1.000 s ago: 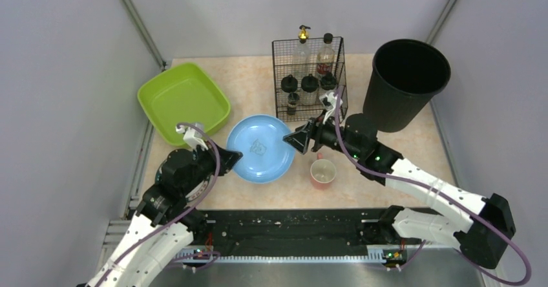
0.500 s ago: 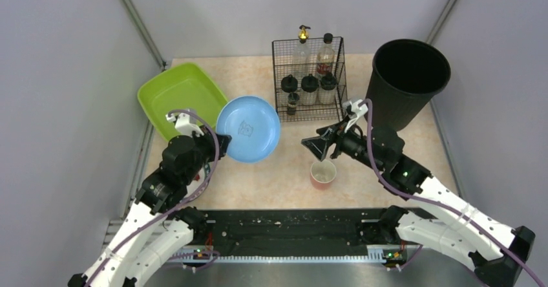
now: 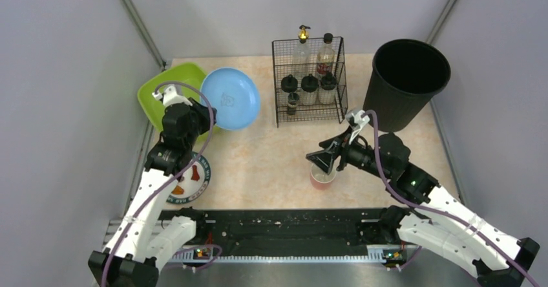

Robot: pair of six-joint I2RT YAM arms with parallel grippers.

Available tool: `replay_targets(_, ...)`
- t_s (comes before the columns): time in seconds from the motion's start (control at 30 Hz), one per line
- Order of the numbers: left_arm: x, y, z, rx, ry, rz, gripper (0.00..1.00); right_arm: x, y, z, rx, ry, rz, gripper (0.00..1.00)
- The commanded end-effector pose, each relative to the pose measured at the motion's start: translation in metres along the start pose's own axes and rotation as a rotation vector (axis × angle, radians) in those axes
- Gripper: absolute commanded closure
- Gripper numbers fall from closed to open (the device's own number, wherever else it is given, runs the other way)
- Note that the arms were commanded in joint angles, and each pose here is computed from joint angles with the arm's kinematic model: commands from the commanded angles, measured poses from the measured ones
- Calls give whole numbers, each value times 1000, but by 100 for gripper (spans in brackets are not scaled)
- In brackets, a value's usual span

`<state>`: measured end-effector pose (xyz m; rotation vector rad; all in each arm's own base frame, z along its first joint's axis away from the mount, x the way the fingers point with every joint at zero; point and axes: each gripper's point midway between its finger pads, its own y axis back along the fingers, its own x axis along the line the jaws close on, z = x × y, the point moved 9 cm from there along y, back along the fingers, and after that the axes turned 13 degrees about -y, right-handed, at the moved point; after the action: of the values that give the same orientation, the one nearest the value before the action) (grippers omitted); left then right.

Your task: Clear the kitchen counter

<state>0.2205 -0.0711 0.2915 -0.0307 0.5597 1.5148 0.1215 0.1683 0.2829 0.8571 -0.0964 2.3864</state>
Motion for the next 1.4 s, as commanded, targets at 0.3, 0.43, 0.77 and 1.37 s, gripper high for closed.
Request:
replay_targets(0.3, 58, -47, 64, -238, 232, 215, 100, -1, 18, -15, 22, 19, 56, 30)
replay_targets(0.43, 84, -59, 66, -259, 263, 327, 100, 0, 19, -17, 34, 21, 63, 30)
replay_targets(0.77, 141, -93, 54, -218, 285, 546, 100, -5, 20, -23, 51, 24, 49, 30)
replay_targets(1.37, 164, -178, 13, 39, 376, 442, 100, -17, 12, -33, 74, 32, 20, 30)
